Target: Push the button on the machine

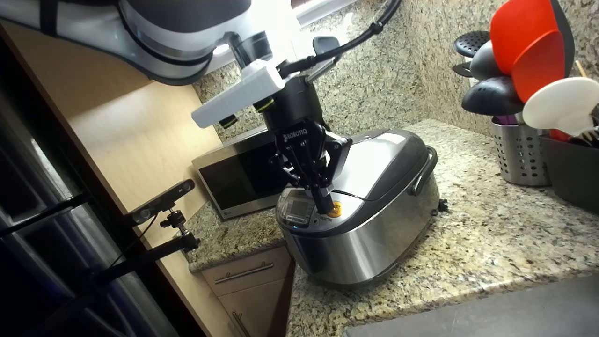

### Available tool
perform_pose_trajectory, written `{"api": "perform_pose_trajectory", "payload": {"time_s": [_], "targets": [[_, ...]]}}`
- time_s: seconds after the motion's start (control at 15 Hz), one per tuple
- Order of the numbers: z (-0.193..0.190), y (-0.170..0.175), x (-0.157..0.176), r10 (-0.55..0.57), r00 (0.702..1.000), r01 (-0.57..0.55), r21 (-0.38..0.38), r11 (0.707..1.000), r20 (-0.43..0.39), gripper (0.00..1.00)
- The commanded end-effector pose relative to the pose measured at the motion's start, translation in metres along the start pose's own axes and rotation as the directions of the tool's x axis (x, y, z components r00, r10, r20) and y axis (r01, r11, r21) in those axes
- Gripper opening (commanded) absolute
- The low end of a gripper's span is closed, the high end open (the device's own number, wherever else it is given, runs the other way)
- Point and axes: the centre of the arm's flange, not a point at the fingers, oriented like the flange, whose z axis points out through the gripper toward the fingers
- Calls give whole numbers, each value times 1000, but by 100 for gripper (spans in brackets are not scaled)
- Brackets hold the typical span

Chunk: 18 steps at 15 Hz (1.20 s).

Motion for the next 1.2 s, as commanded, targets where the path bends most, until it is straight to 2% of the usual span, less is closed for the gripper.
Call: {"api": "perform_pose_trajectory", "payload": {"time_s": [0.0,0.8,1.13], "targets": [[-5,1,9,-29,999,29,3,1000,22,0],[-2,2,30,-23,998,24,-1,1000,53,0],[1,3,35,-18,994,18,2,1000,112,0]]}}
